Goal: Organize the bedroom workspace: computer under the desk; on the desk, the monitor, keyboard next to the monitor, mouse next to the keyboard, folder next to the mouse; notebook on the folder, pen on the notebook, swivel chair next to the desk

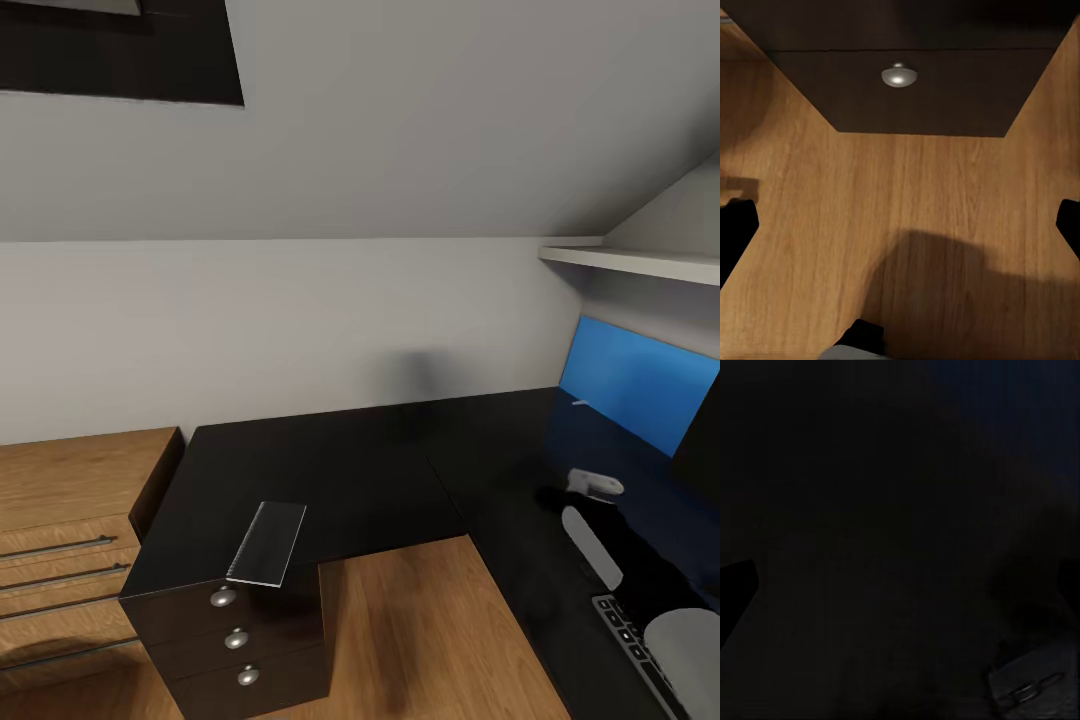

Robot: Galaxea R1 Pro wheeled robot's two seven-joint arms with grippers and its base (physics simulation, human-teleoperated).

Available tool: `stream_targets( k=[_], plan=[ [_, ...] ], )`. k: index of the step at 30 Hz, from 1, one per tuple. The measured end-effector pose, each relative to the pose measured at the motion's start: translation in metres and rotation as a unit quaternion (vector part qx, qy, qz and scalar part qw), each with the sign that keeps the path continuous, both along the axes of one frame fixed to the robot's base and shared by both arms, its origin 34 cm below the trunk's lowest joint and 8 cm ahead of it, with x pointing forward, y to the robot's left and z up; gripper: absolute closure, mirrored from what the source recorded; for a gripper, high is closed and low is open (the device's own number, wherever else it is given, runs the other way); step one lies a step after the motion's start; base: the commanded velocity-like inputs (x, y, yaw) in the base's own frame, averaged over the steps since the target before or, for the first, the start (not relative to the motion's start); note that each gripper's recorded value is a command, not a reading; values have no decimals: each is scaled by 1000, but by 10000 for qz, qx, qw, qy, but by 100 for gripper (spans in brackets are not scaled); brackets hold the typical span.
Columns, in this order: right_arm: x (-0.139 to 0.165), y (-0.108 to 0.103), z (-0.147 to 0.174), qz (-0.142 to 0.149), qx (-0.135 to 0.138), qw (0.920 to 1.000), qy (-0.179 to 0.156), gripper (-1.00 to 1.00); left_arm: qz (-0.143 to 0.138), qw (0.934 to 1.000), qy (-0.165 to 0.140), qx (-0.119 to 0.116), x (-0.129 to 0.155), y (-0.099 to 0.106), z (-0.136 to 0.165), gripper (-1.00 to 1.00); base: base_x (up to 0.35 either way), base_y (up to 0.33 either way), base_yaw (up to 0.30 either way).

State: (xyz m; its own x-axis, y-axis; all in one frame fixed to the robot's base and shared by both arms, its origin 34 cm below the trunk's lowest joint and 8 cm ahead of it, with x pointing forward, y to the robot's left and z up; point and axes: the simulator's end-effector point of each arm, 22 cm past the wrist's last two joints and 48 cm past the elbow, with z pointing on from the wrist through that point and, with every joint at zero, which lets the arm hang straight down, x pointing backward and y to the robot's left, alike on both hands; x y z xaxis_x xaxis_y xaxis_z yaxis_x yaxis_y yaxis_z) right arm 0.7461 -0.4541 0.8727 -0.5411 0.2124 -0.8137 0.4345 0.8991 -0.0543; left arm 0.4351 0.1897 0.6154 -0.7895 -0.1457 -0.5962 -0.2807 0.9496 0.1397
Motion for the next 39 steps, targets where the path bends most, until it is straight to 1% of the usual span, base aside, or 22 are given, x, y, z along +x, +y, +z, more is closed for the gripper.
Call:
stream_targets(
  k=[1,2,3,4,5,8,9,15,22,31,39],
  plan=[
    [-4,7,5,36,-44,10000,-47,-100,0,10000,3,2,0,0,0,-100,0,0,0],
    [-15,28,19,127,-87,9996,-225,-100,2,10000,9,7,-1,0,-1,-100,0,0,0],
    [-26,50,35,220,-41,9988,-437,-100,3,10000,12,9,-1,0,-1,-100,0,0,0],
    [-33,64,42,275,22,9982,-525,-100,3,10000,13,11,-1,0,-1,-100,0,0,0],
    [-45,90,44,381,225,9978,-486,-100,4,10000,14,15,-1,0,-1,-100,0,0,0],
    [-50,109,42,456,359,9974,-423,-100,8,10000,10,18,-1,0,-1,-100,0,0,71],
    [-52,118,40,475,428,9971,-404,-100,13,10000,6,26,-1,2,-1,-100,0,0,236],
    [-53,119,37,468,430,9973,-368,-100,10,10000,3,34,0,3,-1,-100,-24,17,272],
    [-53,124,33,533,409,9972,-324,-100,13,10000,10,36,-1,3,-1,-100,-181,161,252],
    [-53,130,31,609,383,9970,-295,-100,17,10000,15,33,-1,3,-2,-100,-249,214,32],
    [-54,137,29,701,342,9966,-262,-100,20,10000,17,24,-1,2,-1,-100,-105,55,2]
  ],
)
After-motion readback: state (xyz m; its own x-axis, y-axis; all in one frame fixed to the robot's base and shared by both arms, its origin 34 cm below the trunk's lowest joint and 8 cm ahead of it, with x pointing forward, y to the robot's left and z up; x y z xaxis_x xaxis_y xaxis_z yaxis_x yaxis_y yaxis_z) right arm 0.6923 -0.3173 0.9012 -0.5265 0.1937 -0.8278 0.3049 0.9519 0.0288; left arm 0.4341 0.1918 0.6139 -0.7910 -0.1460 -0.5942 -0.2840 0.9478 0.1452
